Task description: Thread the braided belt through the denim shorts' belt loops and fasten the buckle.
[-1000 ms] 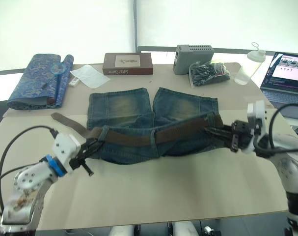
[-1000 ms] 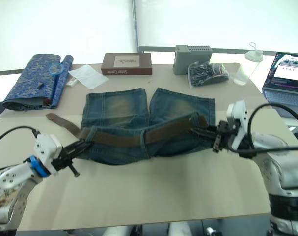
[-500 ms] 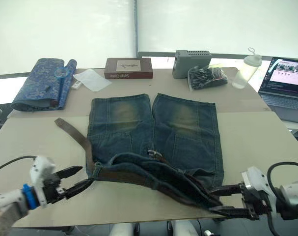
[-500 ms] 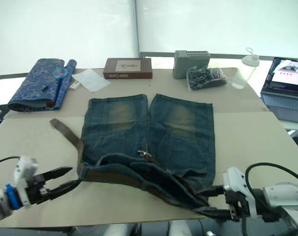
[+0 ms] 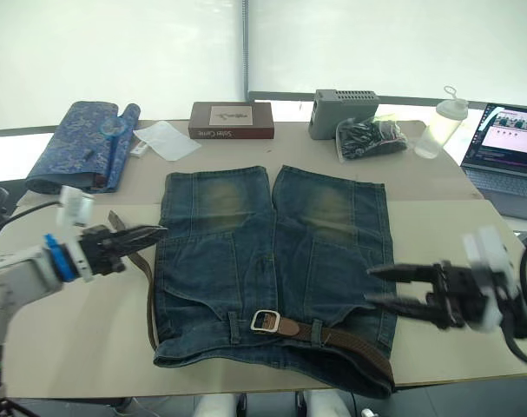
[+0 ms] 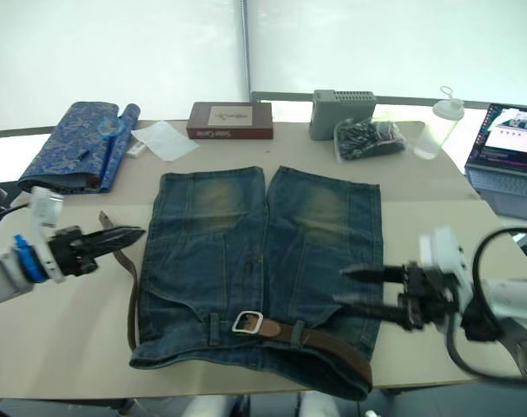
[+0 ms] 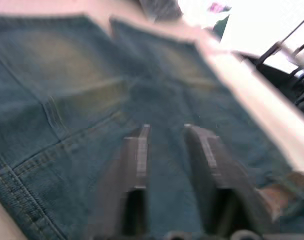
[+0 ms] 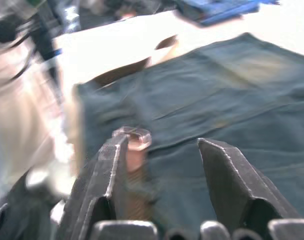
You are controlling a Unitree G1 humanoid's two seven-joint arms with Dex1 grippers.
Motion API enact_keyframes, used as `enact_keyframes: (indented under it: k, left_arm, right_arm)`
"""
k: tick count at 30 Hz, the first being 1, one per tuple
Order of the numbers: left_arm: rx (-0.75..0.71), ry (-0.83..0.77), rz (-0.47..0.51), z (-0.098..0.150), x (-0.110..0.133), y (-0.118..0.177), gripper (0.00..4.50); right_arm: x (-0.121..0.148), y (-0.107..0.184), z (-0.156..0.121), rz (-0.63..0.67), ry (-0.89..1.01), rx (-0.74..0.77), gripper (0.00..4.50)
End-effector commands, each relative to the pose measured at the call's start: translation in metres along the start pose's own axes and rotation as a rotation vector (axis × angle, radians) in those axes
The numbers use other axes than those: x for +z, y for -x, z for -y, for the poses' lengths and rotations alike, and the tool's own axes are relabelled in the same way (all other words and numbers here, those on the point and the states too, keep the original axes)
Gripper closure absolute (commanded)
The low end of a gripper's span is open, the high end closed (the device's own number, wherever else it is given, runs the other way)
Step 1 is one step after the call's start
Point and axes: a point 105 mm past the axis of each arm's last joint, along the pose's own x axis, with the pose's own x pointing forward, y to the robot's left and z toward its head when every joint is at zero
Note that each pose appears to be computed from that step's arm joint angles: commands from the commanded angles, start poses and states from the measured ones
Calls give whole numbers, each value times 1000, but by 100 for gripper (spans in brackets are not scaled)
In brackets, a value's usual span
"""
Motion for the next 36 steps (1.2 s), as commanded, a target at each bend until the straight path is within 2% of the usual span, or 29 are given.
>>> enact_keyframes:
  k: [1, 4, 9, 12, 14, 17, 20, 22, 24, 25, 26, 28, 32, 35, 36]
  left_arm:
    - [101, -89, -69, -7, -16, -27, 450]
    - [146, -90, -119, -6, -39, -51, 450]
    - [194, -57, -191, -1, -71, -71, 450]
    - [272, -51, -248, -5, -91, -84, 450]
    - [320, -53, -254, -11, -95, -92, 450]
    - [421, -52, -200, -27, -85, -110, 450]
    - [478, -62, -129, -40, -65, -122, 450]
    - [473, -89, -75, -43, -48, -129, 450]
    - [407, -91, -26, -38, -33, -134, 450]
    - [362, -136, -20, -34, -27, -133, 450]
    - [284, -135, -5, -26, -21, -130, 424]
    - [186, -176, -15, -18, -14, -119, 363]
    - [-19, -303, -82, 1, -9, -94, 177]
    - [-156, -382, -175, 10, -18, -79, 29]
    - [-189, -410, -217, 10, -23, -74, 2]
  right_arm:
    - [-43, -20, 36, -241, 48, -216, 353]
    - [-64, -38, 62, -373, 102, -329, 445]
    - [-70, -62, 77, -464, 98, -332, 445]
    - [-81, -73, 87, -553, 131, -334, 445]
    - [-86, -77, 96, -593, 170, -351, 445]
    - [-88, -87, 116, -617, 209, -404, 445]
    - [-87, -94, 135, -625, 252, -440, 445]
    - [-76, -103, 145, -564, 253, -447, 445]
    - [-61, -114, 145, -465, 181, -408, 445]
    - [-53, -116, 141, -427, 166, -349, 403]
    - [-44, -116, 135, -385, 145, -294, 385]
    - [-30, -109, 125, -334, 133, -207, 315]
    - [-14, -89, 108, -309, 137, -82, 178]
    - [-20, -79, 106, -375, 181, -51, 74]
    - [-25, -76, 105, -411, 200, -31, 46]
